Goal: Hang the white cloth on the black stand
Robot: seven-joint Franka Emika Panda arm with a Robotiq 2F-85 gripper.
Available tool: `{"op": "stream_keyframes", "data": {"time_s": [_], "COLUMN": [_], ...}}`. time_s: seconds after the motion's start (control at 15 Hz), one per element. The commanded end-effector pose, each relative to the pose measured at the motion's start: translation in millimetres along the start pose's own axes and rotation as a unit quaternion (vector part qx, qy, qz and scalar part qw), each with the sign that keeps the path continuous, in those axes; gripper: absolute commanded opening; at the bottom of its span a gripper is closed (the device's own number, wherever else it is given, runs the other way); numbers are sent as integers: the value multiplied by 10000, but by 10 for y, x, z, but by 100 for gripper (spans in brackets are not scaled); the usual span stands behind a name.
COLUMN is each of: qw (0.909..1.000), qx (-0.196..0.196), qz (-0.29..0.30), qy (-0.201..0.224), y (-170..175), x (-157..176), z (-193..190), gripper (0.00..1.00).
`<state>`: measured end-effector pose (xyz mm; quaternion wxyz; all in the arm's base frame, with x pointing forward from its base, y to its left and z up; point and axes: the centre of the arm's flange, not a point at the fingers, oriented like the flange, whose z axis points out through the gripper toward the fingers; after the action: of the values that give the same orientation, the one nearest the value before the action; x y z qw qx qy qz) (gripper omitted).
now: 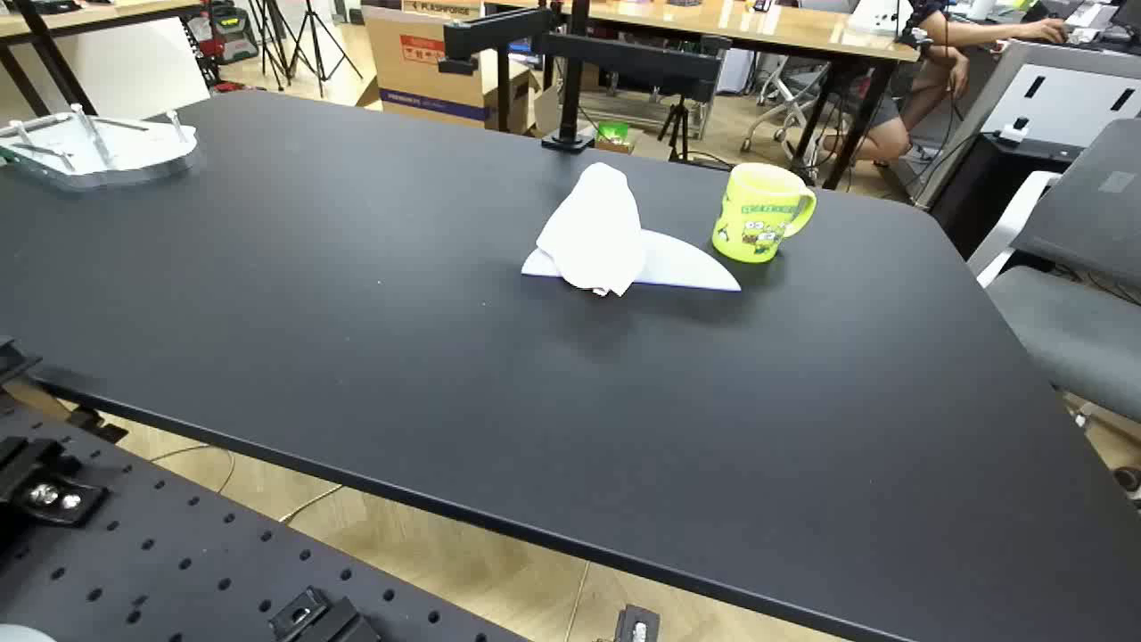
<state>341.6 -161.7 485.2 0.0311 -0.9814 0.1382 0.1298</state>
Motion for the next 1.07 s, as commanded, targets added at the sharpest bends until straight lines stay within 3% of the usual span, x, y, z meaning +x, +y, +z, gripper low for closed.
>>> {"op": "stream_keyframes", "data": {"time_s": [0.0, 0.67, 0.87, 1.0], "qw": [10000, 10000, 9976, 9933], "qx": [-2, -2, -279, -682], "qz": [0, 0, 207, -100], "qy": [3, 13, 591, 925], "y": [0, 0, 82, 182], "x": [4, 2, 189, 394], "z": [2, -2, -78, -154], "gripper": [100, 100, 100, 100]}}
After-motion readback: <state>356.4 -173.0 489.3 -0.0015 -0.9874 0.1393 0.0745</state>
